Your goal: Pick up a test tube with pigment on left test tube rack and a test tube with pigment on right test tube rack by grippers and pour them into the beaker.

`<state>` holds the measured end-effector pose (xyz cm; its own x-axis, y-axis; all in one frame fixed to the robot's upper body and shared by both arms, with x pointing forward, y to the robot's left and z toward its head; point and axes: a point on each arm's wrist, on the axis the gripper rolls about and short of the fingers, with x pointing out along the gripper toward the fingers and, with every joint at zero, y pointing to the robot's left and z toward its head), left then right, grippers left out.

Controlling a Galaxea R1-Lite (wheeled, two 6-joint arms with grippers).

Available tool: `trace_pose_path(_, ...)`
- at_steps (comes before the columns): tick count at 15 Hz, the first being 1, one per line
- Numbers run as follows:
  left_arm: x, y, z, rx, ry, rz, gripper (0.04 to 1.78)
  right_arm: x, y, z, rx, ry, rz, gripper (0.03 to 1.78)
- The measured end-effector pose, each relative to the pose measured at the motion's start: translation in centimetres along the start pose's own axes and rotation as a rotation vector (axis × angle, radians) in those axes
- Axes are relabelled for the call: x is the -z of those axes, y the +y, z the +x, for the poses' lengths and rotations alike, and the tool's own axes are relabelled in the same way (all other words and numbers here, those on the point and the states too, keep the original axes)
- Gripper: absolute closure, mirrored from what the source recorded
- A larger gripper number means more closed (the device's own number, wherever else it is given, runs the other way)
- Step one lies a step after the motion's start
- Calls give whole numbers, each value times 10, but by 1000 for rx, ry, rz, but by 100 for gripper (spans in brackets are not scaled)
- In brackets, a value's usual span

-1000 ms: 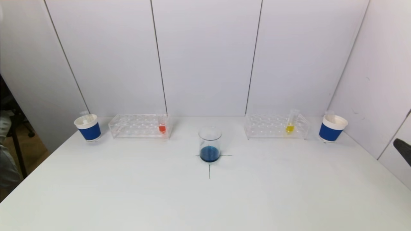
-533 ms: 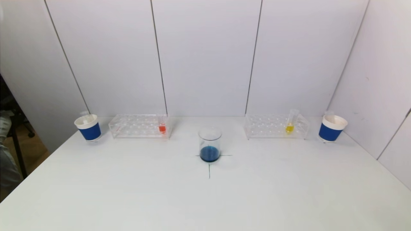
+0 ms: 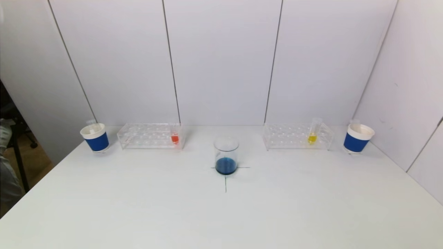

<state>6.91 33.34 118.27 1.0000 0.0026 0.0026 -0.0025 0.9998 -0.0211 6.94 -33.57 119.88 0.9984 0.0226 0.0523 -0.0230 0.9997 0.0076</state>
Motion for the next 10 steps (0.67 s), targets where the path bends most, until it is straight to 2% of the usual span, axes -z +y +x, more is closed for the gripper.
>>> trace_pose_path(2,0,0,0,0,0,0,6,10,-1,0,36,22,-16,5)
trace_pose_path(5,0,0,0,0,0,0,6,15,-1,-1,39,45,-17,5)
trace_pose_path(8,0,0,0,0,0,0,6,15,-1,-1,38,43,4,5)
trace_pose_path(10,0,0,0,0,0,0,6,15,-1,-1,50,41,38,5)
